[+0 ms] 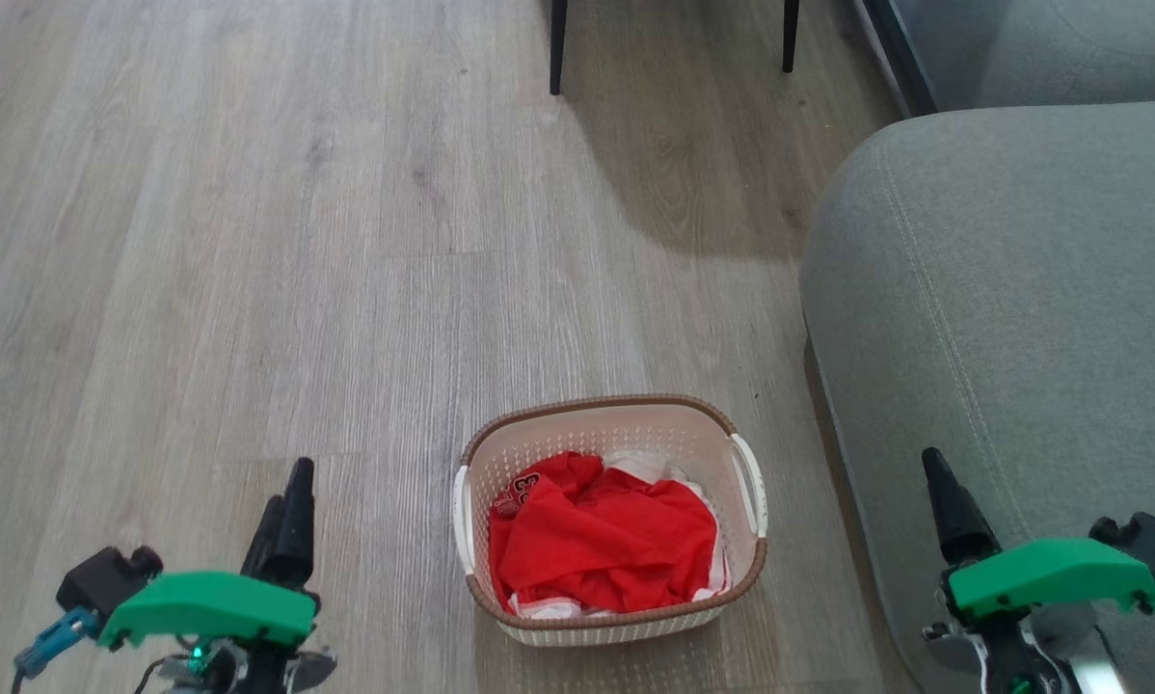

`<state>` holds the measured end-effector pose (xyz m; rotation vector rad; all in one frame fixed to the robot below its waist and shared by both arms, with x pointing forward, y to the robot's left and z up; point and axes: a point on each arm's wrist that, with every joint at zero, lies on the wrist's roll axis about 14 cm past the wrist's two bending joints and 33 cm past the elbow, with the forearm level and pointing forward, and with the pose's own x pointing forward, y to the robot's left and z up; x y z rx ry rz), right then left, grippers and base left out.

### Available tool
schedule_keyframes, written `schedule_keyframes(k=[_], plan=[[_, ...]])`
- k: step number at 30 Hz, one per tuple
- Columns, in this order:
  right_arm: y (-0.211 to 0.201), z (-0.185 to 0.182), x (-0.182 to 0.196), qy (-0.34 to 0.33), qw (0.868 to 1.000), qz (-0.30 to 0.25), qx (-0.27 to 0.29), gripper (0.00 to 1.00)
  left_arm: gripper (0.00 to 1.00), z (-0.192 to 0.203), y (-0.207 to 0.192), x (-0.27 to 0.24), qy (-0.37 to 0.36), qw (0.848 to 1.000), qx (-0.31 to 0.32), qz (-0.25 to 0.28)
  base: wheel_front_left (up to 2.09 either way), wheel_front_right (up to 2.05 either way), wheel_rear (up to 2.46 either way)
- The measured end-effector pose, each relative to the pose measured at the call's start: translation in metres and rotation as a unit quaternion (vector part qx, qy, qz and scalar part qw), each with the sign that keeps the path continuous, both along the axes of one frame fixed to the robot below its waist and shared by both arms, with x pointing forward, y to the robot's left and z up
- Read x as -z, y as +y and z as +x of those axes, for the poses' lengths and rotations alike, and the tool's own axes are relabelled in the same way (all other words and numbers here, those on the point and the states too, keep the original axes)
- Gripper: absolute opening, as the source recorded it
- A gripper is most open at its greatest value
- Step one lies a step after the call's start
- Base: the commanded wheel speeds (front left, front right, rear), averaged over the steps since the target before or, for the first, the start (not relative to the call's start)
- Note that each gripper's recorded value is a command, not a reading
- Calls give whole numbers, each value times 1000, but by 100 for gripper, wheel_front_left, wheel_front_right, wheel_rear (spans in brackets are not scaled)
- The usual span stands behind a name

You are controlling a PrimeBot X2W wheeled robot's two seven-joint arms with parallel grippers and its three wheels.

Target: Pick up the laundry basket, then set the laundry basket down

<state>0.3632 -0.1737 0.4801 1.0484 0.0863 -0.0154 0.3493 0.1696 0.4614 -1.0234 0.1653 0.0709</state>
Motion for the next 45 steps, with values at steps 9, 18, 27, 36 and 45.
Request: schedule_keyframes(k=[9,18,27,36,45], plan=[[6,0,-3,-10,998,-57,-12,100,100,-1,-4,-2,-1,996,18,85,0,0,0],[14,-1,-7,-22,993,-111,-25,100,100,-3,-8,-6,-9,987,30,155,0,0,0],[22,-2,-13,-39,985,-163,-37,100,100,-13,-9,1,-2,975,39,221,0,0,0],[28,-3,-20,-57,975,-211,-47,100,100,-14,-13,-4,-14,961,47,273,0,0,0],[35,-3,-28,-82,958,-268,-54,100,100,-15,-15,-12,-36,939,50,338,0,0,0]])
